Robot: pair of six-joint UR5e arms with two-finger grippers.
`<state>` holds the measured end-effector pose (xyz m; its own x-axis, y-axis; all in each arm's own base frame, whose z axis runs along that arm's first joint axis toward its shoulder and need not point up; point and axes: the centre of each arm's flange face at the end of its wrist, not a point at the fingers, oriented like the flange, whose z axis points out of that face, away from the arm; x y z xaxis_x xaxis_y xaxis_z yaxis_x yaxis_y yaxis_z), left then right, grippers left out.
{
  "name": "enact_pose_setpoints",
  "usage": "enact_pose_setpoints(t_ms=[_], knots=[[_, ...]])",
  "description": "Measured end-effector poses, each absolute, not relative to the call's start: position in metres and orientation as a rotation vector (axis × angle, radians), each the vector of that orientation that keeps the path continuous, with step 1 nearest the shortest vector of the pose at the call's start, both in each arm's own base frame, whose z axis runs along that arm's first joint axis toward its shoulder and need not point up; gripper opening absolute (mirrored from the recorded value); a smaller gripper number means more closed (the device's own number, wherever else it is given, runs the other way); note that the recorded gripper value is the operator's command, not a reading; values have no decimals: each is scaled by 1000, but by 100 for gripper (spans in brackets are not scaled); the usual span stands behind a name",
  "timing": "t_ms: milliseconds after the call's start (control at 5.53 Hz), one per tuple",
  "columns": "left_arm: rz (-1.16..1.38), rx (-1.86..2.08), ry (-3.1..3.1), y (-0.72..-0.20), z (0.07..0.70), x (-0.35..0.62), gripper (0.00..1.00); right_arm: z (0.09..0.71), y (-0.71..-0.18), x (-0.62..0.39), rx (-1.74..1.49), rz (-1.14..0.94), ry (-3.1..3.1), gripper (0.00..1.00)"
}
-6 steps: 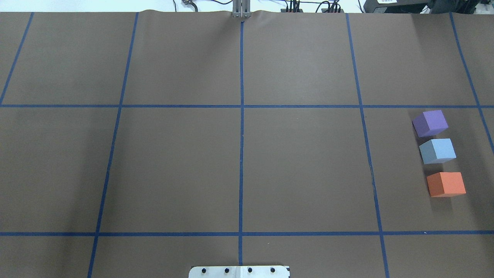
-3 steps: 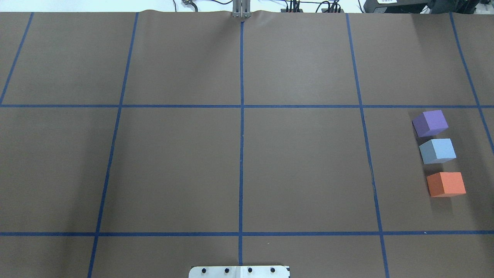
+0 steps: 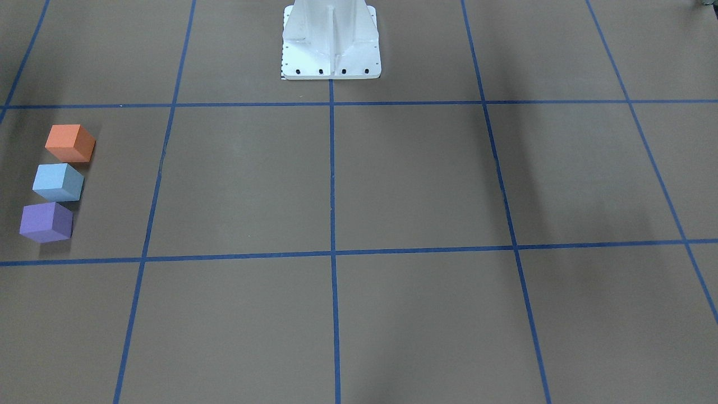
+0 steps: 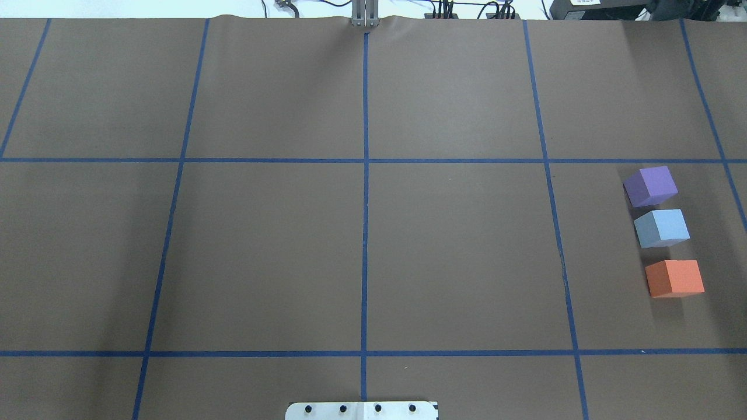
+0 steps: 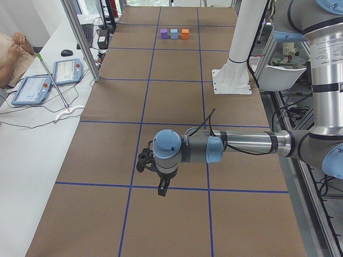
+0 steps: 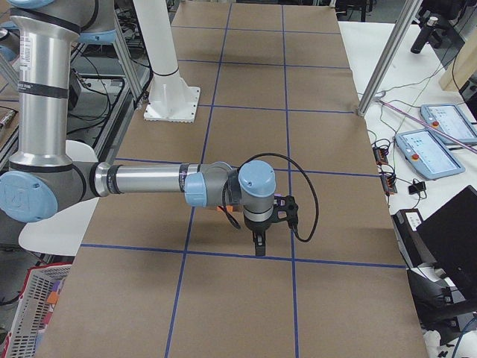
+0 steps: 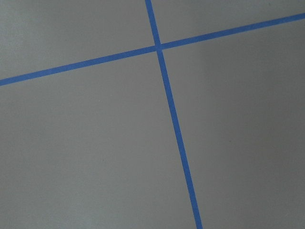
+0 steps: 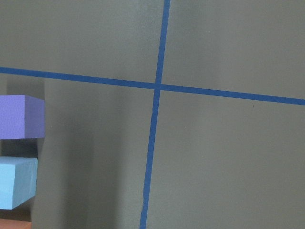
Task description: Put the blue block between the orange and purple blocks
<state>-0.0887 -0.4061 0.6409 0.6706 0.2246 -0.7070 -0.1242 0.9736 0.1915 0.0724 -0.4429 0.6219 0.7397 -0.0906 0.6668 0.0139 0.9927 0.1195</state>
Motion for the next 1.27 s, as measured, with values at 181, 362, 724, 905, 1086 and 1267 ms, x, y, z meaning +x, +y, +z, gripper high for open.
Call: enact_pose_setpoints(t_ms=[181,362,724,905,1086,1267], knots=[[197,131,813,-406,641,-89,100,622,-443,72,108,-58,-737,100],[197,130,813,-406,641,-89,100,622,-443,71,108,-59,-738,100],[196,130,813,-406,641,-89,100,622,-443,70,108,-62,-740,100],[196,129,813,-406,641,-89,100,621,-443,69,107,-63,-742,100],[196,129,813,-406,641,-89,100,621,-443,69,107,-65,-743,100],[197,130,813,-406,641,-89,100,621,-443,68,107,-66,-743,100]])
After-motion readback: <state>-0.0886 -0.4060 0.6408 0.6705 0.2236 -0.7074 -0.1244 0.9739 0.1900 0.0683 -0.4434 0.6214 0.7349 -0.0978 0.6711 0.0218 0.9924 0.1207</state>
